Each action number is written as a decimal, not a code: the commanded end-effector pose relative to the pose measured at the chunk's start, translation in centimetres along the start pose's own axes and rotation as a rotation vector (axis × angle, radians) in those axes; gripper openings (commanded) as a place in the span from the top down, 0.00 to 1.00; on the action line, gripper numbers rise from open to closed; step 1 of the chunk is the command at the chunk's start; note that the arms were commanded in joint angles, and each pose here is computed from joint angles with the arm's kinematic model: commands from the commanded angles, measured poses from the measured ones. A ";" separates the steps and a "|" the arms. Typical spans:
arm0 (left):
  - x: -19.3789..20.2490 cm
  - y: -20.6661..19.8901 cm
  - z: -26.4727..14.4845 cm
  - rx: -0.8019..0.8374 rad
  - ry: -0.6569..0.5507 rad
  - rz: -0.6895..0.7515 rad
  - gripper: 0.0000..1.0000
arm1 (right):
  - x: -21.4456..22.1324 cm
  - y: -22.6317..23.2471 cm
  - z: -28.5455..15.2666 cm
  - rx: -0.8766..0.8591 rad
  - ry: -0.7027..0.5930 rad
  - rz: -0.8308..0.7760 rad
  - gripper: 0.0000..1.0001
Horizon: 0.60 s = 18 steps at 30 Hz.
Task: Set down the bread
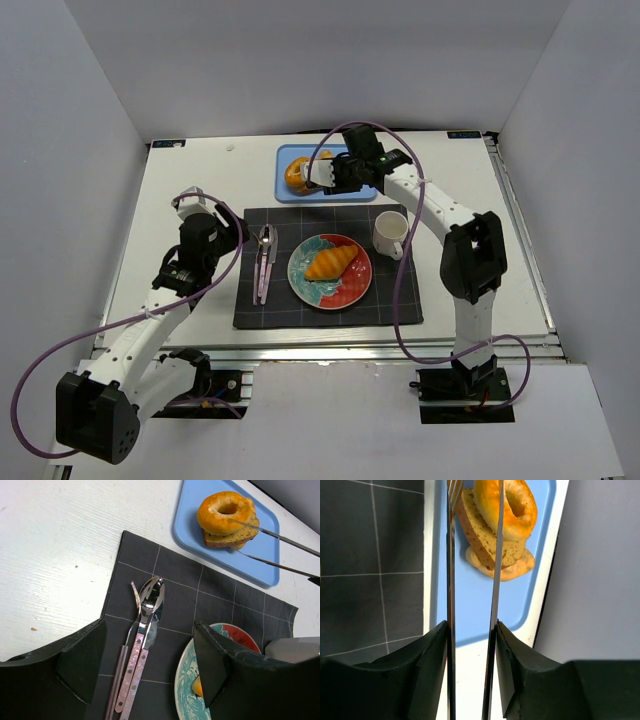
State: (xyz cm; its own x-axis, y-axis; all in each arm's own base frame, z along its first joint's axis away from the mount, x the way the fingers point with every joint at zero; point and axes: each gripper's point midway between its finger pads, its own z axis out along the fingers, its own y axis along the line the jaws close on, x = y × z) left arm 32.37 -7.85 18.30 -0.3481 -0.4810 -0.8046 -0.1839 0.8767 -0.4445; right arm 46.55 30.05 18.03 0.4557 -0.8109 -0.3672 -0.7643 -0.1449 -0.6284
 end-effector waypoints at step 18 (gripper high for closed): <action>-0.9 -0.5 0.1 0.010 -0.031 -0.002 0.20 | 0.6 -2.5 2.5 0.081 0.087 -0.142 0.51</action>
State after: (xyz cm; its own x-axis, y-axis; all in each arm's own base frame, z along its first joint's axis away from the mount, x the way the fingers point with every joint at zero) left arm 32.51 -7.90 18.13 -0.3508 -0.4802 -0.8040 -0.1853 0.8771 -0.4430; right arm 48.44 30.56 14.74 0.4850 -0.8386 -0.2479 -0.7219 -0.2240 -0.6547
